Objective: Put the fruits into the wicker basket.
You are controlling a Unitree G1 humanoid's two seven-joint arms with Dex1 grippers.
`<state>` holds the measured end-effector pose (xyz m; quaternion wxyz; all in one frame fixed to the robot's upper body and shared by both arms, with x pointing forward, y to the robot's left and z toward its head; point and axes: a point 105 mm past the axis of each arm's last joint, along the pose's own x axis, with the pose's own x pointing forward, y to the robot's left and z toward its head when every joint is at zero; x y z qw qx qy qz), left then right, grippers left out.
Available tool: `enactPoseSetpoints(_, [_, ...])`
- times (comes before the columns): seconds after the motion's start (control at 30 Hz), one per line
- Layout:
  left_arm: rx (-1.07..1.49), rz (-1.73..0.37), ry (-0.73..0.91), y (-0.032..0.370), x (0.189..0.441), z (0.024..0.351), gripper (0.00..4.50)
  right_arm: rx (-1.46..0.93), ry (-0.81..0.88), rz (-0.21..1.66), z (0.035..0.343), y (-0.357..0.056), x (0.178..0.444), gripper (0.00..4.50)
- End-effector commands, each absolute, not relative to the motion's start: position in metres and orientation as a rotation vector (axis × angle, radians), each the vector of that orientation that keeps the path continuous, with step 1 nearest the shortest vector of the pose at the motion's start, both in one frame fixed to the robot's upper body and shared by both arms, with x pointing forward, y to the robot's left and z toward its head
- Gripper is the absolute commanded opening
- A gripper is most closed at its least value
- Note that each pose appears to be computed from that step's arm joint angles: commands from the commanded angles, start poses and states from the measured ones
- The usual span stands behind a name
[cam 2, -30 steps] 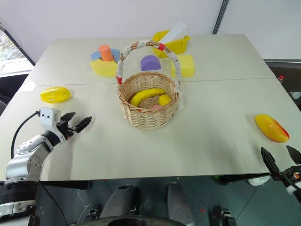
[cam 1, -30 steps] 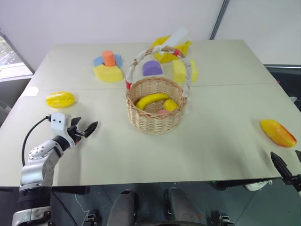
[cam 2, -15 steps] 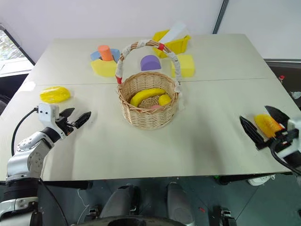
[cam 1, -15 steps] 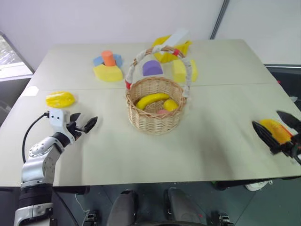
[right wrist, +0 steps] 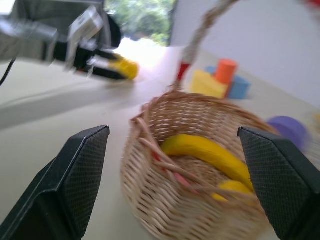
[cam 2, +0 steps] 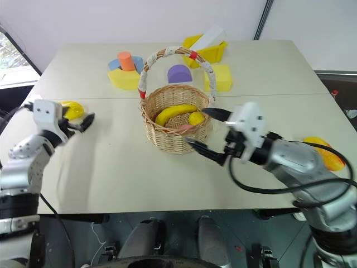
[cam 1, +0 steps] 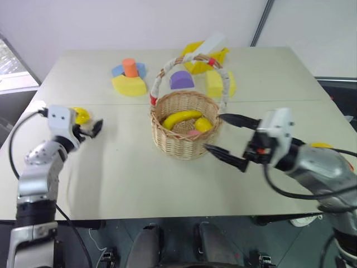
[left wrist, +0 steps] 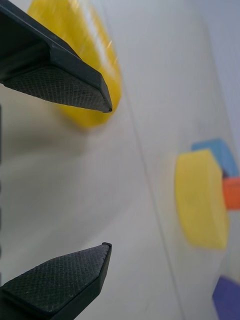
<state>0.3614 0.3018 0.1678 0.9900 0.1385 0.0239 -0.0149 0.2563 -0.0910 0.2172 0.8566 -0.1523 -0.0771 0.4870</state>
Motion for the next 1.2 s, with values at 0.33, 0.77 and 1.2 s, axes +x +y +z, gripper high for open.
enactPoseSetpoints(0.33, [0.541,0.047,0.085,0.333,0.356,0.19,4.5,-0.327,-0.235,1.06,0.218,-0.067,0.259,4.31])
enactPoseSetpoints(0.77, [1.158,-0.216,0.369,0.352,0.356,0.18,4.5,-0.304,-0.287,1.089,0.222,-0.058,0.252,4.31])
enactPoseSetpoints(1.2, [1.275,-0.121,0.43,0.362,0.385,0.169,4.5,-0.289,-0.307,1.079,0.224,-0.055,0.253,4.31])
